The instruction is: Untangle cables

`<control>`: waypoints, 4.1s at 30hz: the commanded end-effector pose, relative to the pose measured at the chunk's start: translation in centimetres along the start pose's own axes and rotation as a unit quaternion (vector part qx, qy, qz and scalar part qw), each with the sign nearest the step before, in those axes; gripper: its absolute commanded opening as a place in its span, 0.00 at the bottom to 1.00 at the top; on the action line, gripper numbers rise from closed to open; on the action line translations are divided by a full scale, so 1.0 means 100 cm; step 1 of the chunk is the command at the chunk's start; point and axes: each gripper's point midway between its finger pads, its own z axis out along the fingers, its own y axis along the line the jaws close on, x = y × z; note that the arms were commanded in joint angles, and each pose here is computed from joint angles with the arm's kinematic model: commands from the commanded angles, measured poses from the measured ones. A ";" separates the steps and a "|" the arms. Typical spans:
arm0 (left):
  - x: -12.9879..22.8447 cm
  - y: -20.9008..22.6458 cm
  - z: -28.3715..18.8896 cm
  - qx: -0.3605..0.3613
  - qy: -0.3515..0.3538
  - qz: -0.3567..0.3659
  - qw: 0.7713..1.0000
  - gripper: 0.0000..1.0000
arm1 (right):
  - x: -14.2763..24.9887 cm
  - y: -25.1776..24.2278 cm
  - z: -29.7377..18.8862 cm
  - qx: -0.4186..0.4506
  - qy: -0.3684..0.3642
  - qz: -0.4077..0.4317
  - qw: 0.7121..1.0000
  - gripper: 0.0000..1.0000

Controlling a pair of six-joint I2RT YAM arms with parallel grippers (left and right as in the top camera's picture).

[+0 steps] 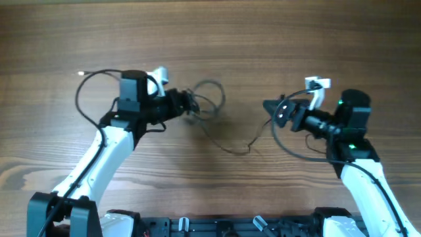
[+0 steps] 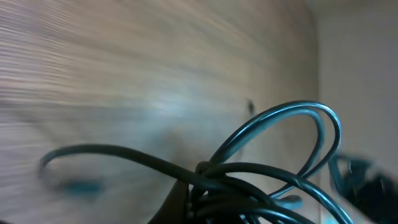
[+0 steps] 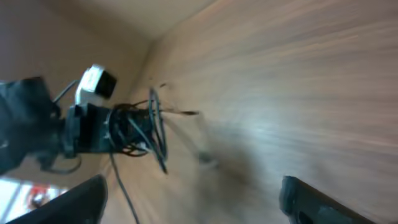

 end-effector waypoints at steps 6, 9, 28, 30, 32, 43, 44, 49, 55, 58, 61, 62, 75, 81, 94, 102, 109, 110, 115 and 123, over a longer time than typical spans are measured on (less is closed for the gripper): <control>0.028 -0.055 0.004 0.112 0.051 0.129 0.984 0.04 | 0.022 0.002 0.039 -0.004 0.045 -0.013 0.999 0.52; 0.028 -0.055 0.004 0.115 0.048 0.159 0.979 0.04 | 0.023 0.020 0.038 -0.053 0.053 -0.025 0.997 0.47; 0.024 -0.060 0.004 0.119 0.046 0.100 0.987 0.04 | 0.037 0.036 0.035 -0.100 0.088 -0.014 0.991 0.41; 0.024 -0.060 0.005 0.119 0.047 0.097 0.987 0.04 | 0.039 0.037 0.037 -0.098 0.090 -0.016 0.991 0.41; 0.027 -0.062 0.005 0.121 0.050 0.099 0.986 0.04 | 0.042 0.038 0.041 -0.093 0.093 -0.018 0.991 0.41; 0.033 -0.068 0.008 0.129 0.060 0.106 0.984 0.04 | 0.051 -0.020 0.061 0.033 0.088 0.054 0.994 0.19; 0.034 -0.069 0.007 0.131 0.061 0.106 0.984 0.04 | 0.051 -0.021 0.062 0.034 0.088 0.054 0.994 0.07; 0.041 -0.077 0.004 0.158 0.079 0.107 0.978 0.04 | 0.044 -0.071 0.054 0.171 0.035 0.123 0.977 0.05; 0.038 -0.073 0.006 0.144 0.070 0.109 0.981 0.04 | 0.035 -0.048 0.050 0.076 0.051 0.120 0.989 0.07; 0.019 -0.034 0.014 0.031 0.021 0.049 0.998 0.04 | 0.019 0.002 0.036 -0.080 0.065 0.075 0.992 0.45; 0.010 -0.022 0.015 -0.006 -0.005 0.013 1.000 0.04 | 0.014 0.046 0.023 -0.188 0.075 -0.016 0.979 0.55; 0.009 -0.025 0.016 0.001 -0.005 0.013 1.000 0.04 | 0.016 0.060 0.021 -0.219 0.079 -0.055 0.971 0.55; 0.049 -0.094 0.031 0.109 0.043 0.134 0.984 0.04 | 0.053 0.017 0.068 -0.055 0.094 -0.106 0.988 0.35; 0.047 -0.102 0.029 0.127 0.039 0.142 0.981 0.04 | 0.055 0.017 0.067 -0.058 0.098 -0.112 0.987 0.41; 0.046 -0.080 0.029 0.090 0.045 0.115 0.988 0.04 | 0.042 0.027 0.055 -0.077 0.077 -0.140 0.984 0.72; 0.047 -0.091 0.026 0.117 0.051 0.123 0.984 0.04 | 0.047 0.015 0.058 -0.066 0.088 -0.115 0.987 0.04; 0.037 0.009 0.019 -0.108 0.023 0.041 0.993 0.04 | -0.026 -0.010 -0.021 -0.106 -0.015 0.002 0.994 0.04; 0.035 0.019 0.016 -0.129 0.019 0.031 0.991 0.04 | -0.036 -0.012 -0.036 -0.118 -0.030 0.011 0.992 0.04; 0.025 0.047 0.001 -0.170 0.006 -0.009 0.985 0.04 | -0.071 -0.038 -0.094 -0.094 -0.109 0.049 0.988 0.05; 0.018 0.131 -0.054 -0.371 -0.071 -0.135 0.916 0.07 | -0.090 -0.086 -0.161 -0.018 -0.214 0.121 0.969 0.05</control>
